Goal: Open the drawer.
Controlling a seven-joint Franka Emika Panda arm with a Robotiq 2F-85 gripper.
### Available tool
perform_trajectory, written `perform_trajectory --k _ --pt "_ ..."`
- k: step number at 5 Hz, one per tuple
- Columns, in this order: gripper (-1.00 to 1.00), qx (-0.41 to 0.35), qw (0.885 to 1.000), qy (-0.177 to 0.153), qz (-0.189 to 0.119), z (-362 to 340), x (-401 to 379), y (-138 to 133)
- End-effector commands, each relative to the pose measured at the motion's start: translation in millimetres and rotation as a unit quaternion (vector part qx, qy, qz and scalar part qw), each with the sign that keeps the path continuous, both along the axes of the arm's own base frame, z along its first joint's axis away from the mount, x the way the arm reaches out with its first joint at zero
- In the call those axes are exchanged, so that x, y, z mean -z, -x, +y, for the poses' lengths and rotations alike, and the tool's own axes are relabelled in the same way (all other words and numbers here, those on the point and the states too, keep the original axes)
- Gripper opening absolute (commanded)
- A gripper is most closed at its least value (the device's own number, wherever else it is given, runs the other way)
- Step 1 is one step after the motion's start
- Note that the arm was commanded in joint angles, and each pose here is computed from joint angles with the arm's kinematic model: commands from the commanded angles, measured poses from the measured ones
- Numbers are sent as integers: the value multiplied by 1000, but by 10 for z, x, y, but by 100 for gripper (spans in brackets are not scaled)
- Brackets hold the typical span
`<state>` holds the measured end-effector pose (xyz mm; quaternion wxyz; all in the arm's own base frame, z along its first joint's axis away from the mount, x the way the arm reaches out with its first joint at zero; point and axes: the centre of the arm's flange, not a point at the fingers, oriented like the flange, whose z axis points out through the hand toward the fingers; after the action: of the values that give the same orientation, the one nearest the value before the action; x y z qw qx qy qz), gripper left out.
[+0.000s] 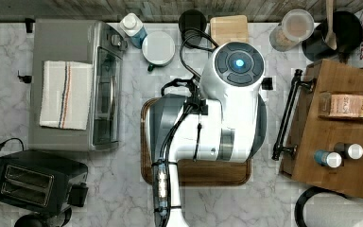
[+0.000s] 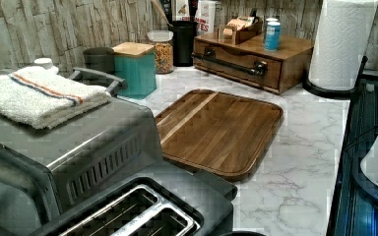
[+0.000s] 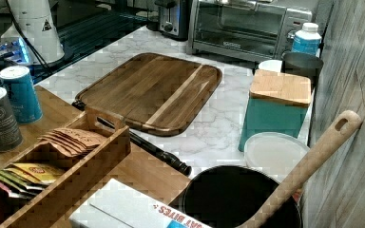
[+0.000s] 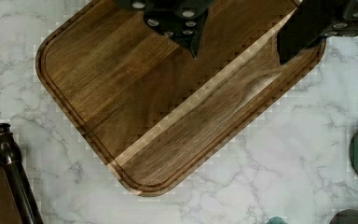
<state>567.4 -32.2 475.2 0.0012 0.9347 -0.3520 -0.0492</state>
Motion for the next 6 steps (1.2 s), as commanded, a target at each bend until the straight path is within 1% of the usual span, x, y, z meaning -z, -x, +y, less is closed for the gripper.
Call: perform_trajectory --k 1,3,4,5,6 --pt "100 1 1000 -3 0 5 0 0" --pt "100 1 1000 -3 0 5 -1 -1" --pt "100 -10 1000 22 -8 -190 141 11" --pt "100 -39 998 41 -16 -491 248 0" --pt "100 -76 994 62 -41 -879 386 12"
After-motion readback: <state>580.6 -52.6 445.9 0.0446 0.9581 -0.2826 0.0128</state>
